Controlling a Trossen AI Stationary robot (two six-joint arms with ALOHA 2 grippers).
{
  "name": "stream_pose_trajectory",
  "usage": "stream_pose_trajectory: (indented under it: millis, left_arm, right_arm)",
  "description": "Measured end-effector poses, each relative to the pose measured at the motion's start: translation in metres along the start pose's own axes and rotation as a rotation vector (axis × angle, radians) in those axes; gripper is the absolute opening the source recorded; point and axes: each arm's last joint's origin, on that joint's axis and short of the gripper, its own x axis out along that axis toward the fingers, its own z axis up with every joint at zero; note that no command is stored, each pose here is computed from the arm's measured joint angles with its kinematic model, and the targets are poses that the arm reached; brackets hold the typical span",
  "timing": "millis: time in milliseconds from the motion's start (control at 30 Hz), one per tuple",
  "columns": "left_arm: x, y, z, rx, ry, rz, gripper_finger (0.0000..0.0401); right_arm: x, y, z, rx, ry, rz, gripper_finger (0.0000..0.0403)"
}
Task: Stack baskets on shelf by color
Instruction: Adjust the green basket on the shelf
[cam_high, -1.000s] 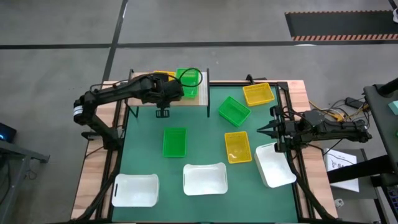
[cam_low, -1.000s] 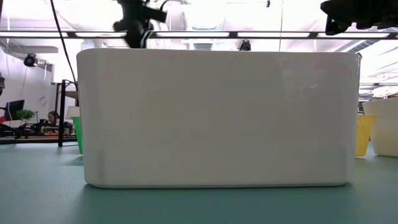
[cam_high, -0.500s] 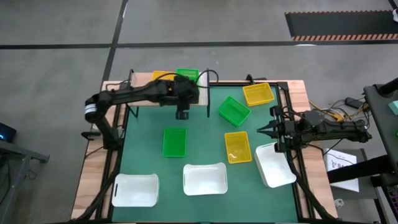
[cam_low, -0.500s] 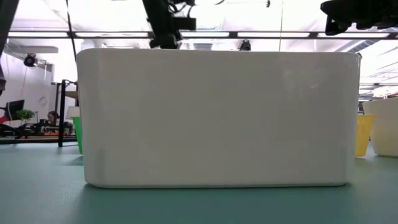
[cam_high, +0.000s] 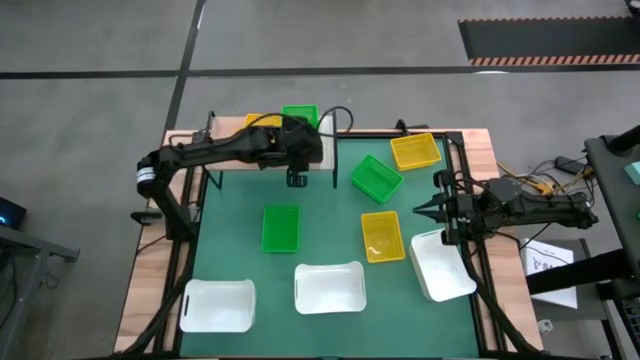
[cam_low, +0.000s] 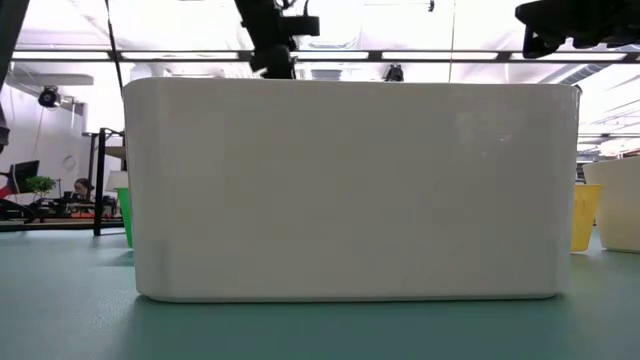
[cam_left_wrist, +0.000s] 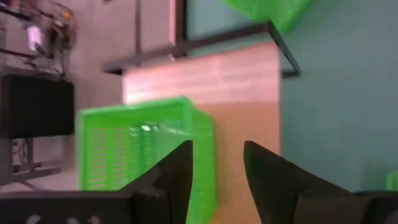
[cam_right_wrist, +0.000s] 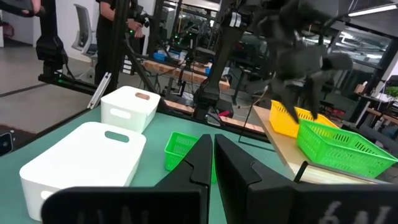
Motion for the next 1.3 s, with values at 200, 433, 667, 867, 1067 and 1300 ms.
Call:
stream_pose_trajectory:
  millis: [200,433,667,867,1067,1300]
  left_arm:
    - [0.014,0.017,-0.011,-0.037,0.013,-0.032,0.0127]
    - [0.034,0.018,-0.020,-0.055,0.014,-0.063,0.0127]
    - [0.036,0.016,-0.020,-0.024,0.016,-0.075,0.0071]
    - [0.036,0.015,-0.019,-0.026,0.005,-0.091,0.0007]
    - [0.033,0.008,-0.013,-0.016,-0.029,-0.103,0.0004]
    - [0.026,-0.007,-0.004,-0.026,-0.058,-0.135,0.0004]
  right_arm:
    - [0.000,0.000,0.000,0.000,0.001,0.000,0.0011]
    - [0.000,0.000,0.000,0.004,0.001,0.000,0.0011]
    - [0.000,0.000,0.000,-0.001,0.001,0.000,0.0011]
    - [0.000,0.000,0.000,-0.001,0.001,0.000,0.0011]
    - [0.000,0.000,0.000,-0.001,0.001,0.000,0.0011]
    - [0.000,0.000,0.000,-0.001,0.001,0.000,0.0011]
